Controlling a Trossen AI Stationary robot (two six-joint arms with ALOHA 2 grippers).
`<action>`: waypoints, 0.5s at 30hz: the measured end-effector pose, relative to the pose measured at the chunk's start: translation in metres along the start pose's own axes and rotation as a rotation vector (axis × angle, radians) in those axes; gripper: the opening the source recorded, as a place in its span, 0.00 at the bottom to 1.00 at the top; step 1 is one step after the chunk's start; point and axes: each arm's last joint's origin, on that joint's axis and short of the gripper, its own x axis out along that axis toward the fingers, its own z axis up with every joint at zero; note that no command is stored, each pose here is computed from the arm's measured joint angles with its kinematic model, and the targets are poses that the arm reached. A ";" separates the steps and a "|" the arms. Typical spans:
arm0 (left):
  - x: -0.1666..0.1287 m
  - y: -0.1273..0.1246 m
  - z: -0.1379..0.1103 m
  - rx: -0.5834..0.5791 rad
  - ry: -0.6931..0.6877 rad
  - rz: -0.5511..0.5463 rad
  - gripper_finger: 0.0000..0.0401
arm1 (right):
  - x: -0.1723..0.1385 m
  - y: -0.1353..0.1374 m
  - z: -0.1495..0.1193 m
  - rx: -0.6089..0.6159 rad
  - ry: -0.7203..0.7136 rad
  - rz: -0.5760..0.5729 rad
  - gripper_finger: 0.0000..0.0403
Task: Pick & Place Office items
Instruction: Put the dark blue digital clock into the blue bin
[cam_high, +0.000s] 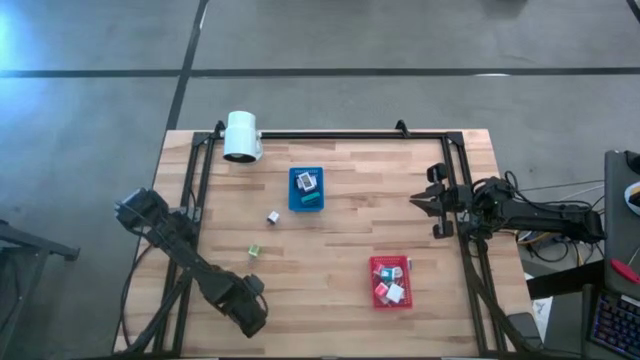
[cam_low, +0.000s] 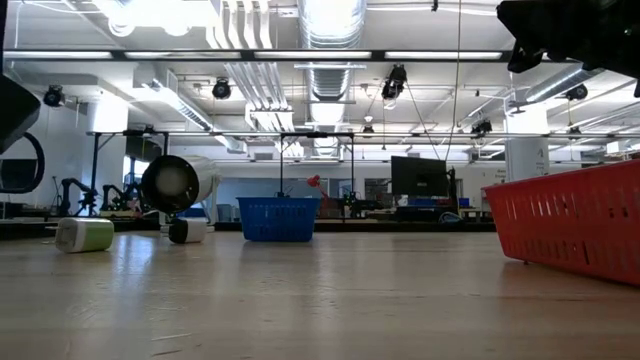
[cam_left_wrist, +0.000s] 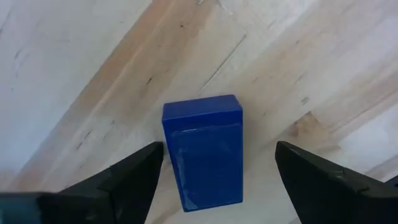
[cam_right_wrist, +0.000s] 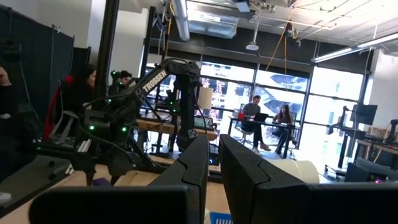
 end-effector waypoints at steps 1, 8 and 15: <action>0.000 0.000 0.000 0.012 0.001 0.001 0.78 | 0.000 0.000 0.000 0.000 0.000 0.000 0.08; -0.010 0.003 0.002 0.089 -0.013 -0.026 0.40 | 0.000 0.000 0.000 0.034 0.000 0.000 0.08; -0.028 0.004 0.006 0.274 0.002 -0.085 0.36 | 0.000 0.000 0.000 0.040 0.000 0.000 0.08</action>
